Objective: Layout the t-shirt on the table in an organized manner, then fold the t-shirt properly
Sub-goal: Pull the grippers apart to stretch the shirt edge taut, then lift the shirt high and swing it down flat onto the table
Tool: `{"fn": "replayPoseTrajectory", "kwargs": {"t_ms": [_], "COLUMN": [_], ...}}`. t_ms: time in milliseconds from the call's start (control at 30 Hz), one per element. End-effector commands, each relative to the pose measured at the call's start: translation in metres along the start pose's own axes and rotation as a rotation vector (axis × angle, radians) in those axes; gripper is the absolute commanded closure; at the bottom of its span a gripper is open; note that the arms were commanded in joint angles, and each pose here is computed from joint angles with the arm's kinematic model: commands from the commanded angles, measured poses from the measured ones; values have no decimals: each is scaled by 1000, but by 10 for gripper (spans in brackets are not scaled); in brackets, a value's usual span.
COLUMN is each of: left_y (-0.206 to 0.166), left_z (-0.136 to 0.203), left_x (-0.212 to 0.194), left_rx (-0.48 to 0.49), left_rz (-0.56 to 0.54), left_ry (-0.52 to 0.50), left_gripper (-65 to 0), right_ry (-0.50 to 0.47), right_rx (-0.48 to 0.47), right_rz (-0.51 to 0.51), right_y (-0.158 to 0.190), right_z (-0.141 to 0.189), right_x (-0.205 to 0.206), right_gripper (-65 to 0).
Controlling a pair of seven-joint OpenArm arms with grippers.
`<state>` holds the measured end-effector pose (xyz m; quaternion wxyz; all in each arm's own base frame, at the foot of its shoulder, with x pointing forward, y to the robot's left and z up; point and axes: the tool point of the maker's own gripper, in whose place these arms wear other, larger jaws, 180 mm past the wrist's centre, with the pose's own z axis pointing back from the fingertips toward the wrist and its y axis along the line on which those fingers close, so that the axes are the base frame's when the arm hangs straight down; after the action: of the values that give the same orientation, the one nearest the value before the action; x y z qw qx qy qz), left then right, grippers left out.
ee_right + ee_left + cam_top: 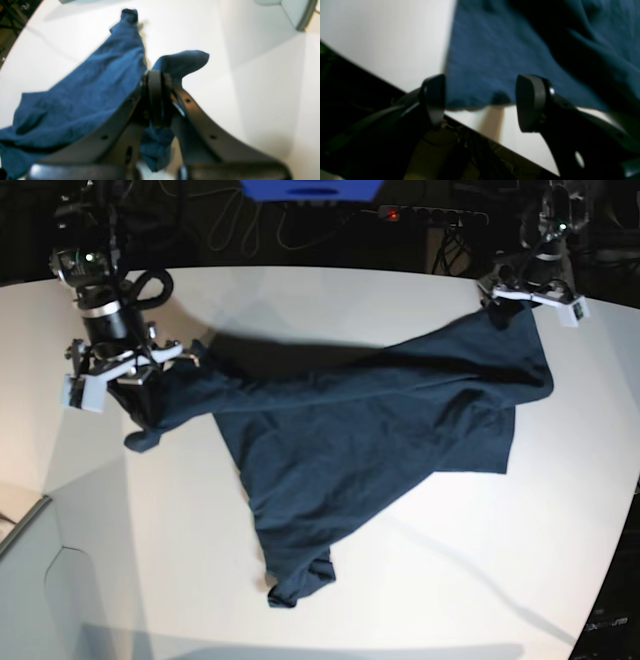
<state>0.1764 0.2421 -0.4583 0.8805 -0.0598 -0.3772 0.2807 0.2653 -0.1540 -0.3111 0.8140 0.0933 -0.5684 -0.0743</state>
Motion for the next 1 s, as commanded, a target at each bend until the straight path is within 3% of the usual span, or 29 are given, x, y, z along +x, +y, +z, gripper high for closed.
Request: {"fn": "replayPoseTrajectory", "kwargs": {"t_ms": [0,100,167,233,333,533,767,967], "left_y": [-3,-1,3,9,16,6,-51,-109], "left_z": [-1,-4,-5,-6,-6,11,67,101], "left_x": [7,1,-3,-6,-7,38,176,272], "left_rx": [-12,-7,2,17,30,-11,-126,-258], "left_rz": [-10,-6,-3,2,-4,-64,-143,-211], "left_ry": [-20,-5,8,12,20,-82,-468,-739], "left_gripper": [-416,-403,-339,-232,-4,0,0,0], "right_ry": [-48,-38,-36,-33,-32,-52,-191,-411], "right_rx": [11,4,1,1,-1,-15,-28,-8], "right_rz": [9,9,9,12,12,29,75,77], "right_y": [2,-1,-1,-2,-2,-10,-20,-11], "right_z": [0,3,3,4,4,6,-3,-12], "right_x": [13,10,9,8,8,16,70,138], "right_gripper": [0,0,0,0,0,0,0,0]}}
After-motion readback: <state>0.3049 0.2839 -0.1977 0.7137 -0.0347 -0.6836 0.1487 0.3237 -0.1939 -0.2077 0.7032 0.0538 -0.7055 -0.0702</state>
